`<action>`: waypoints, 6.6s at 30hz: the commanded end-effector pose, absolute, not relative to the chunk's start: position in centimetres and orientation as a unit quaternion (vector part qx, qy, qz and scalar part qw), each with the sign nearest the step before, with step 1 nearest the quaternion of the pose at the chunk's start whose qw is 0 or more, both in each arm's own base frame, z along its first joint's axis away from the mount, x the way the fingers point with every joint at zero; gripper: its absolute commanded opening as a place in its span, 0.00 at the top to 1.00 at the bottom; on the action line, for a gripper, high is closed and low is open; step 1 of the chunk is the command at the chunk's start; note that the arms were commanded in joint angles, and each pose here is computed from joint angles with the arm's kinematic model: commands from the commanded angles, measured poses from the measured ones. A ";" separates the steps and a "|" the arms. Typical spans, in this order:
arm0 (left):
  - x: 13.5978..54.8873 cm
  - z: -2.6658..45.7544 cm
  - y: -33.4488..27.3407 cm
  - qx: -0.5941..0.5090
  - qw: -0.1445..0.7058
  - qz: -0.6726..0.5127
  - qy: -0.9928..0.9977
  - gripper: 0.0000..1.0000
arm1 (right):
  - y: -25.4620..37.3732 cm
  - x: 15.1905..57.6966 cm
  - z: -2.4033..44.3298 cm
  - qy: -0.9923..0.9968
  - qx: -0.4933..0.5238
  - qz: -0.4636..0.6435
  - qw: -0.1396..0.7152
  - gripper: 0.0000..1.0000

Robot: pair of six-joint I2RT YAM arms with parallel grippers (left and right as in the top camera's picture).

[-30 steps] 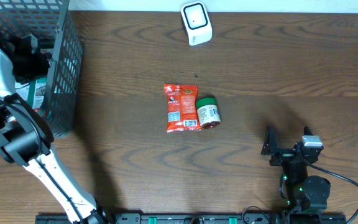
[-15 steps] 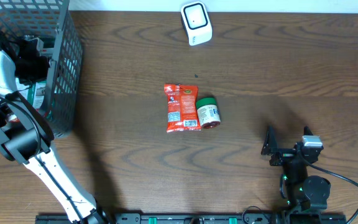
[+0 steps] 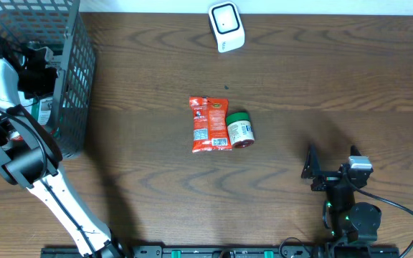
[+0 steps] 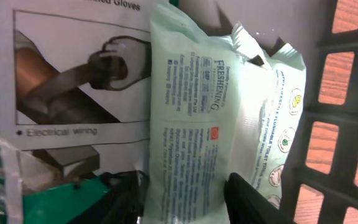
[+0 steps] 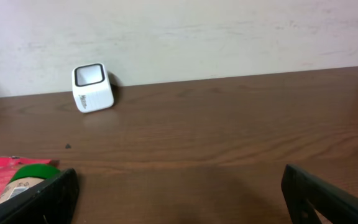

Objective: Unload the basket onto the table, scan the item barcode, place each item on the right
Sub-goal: 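Grasp the mint-green wipes packet in the basket with the left gripper, then carry the wipes packet out and lower it left of the red packet, then release the wipes packet on the table and lift the left gripper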

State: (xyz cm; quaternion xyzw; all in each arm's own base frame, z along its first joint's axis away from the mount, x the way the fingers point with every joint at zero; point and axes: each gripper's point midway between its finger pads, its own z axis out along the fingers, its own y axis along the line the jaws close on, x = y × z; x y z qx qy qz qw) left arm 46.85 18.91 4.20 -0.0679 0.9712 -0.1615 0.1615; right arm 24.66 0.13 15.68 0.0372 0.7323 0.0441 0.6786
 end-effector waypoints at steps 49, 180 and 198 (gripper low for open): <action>40.2 39.9 16.7 -0.229 0.477 -0.034 0.848 0.93 | 0.2 24.6 15.6 0.733 0.034 0.043 0.678 0.01; 29.8 2.9 -14.0 0.006 0.122 -0.090 0.988 0.93 | 0.2 24.6 15.6 0.733 0.034 0.043 0.678 0.01; 31.8 3.1 -13.5 -0.001 0.170 -0.073 0.983 0.93 | 0.2 24.6 15.6 0.733 0.034 0.043 0.678 0.01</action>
